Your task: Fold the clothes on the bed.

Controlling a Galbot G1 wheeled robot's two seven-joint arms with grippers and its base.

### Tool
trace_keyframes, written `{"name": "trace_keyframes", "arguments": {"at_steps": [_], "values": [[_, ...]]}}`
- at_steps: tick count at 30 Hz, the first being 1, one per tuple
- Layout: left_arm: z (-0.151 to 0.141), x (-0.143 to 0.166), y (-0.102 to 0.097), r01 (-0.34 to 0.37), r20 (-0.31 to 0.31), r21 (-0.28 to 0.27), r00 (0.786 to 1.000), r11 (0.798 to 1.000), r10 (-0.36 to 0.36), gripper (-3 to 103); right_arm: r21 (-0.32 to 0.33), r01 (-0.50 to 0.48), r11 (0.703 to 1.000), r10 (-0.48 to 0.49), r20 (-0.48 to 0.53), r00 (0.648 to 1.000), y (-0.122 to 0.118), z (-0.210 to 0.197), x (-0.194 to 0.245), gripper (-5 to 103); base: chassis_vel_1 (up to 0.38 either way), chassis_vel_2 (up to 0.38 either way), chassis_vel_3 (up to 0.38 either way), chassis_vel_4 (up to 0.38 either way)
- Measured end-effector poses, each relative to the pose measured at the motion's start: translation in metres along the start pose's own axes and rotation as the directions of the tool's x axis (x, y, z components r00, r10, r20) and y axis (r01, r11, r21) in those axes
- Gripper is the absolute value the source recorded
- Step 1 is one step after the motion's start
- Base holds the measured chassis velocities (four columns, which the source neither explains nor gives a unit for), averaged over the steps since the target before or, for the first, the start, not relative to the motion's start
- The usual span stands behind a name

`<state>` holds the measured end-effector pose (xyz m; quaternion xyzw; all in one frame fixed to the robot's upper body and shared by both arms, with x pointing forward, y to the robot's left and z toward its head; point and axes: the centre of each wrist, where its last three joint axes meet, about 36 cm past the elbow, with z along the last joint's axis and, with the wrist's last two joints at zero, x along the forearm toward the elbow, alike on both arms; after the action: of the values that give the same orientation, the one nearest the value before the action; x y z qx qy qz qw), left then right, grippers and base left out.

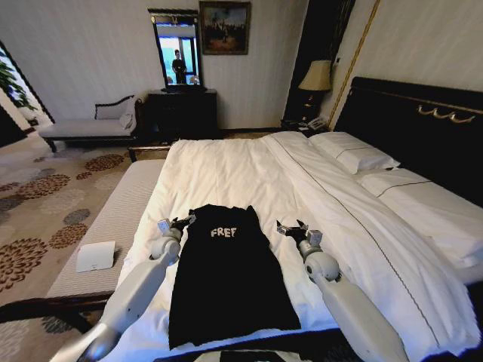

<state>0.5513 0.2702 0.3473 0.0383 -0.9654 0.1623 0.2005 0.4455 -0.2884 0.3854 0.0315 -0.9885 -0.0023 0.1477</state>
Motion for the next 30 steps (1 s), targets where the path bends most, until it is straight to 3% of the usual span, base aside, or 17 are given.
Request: {"name": "trace_keyframes", "arguments": {"at_steps": [2,4,11,15,20,24,27,30], "values": [[0.007,-0.020,0.004,0.018,-0.019,-0.010,1.000,1.000,-0.018,102,0.006,-0.004,1.000,0.004,-0.004,1.000,-0.002,0.001,0.001,100,0.000,0.000,0.000,0.000],[0.009,-0.040,0.001,0.017,-0.024,-0.014,1.000,1.000,-0.017,98,0.006,-0.010,1.000,0.010,-0.004,1.000,-0.003,0.000,0.003,100,0.000,0.000,0.000,0.000],[0.010,-0.063,-0.008,-0.013,-0.029,-0.011,0.999,1.000,0.013,92,0.014,-0.023,1.000,0.023,-0.003,1.000,-0.009,-0.001,0.005,100,0.000,0.000,0.000,0.000],[0.014,-0.079,-0.023,-0.043,-0.041,-0.007,0.998,0.999,0.042,75,0.005,-0.027,1.000,0.027,0.008,1.000,-0.006,-0.005,0.003,100,0.000,0.000,0.000,0.000],[0.021,-0.088,-0.034,-0.032,-0.066,0.021,0.997,0.999,0.033,70,0.003,-0.027,1.000,0.027,0.005,1.000,-0.005,-0.003,0.004,100,0.000,0.000,0.000,0.000],[0.022,-0.091,-0.031,-0.022,-0.070,0.030,0.997,0.999,0.024,70,0.002,-0.030,1.000,0.030,0.005,1.000,-0.006,-0.003,0.005,100,0.000,0.000,0.000,0.000],[0.021,-0.093,-0.027,-0.013,-0.067,0.034,0.998,0.999,0.016,64,0.002,-0.031,1.000,0.031,0.004,1.000,-0.007,-0.002,0.005,100,0.000,0.000,0.000,0.000],[0.016,-0.095,-0.021,-0.001,-0.056,0.039,0.998,0.999,0.003,48,0.003,-0.030,1.000,0.030,0.004,1.000,-0.007,-0.002,0.005,100,0.000,0.000,0.000,0.000]]}}
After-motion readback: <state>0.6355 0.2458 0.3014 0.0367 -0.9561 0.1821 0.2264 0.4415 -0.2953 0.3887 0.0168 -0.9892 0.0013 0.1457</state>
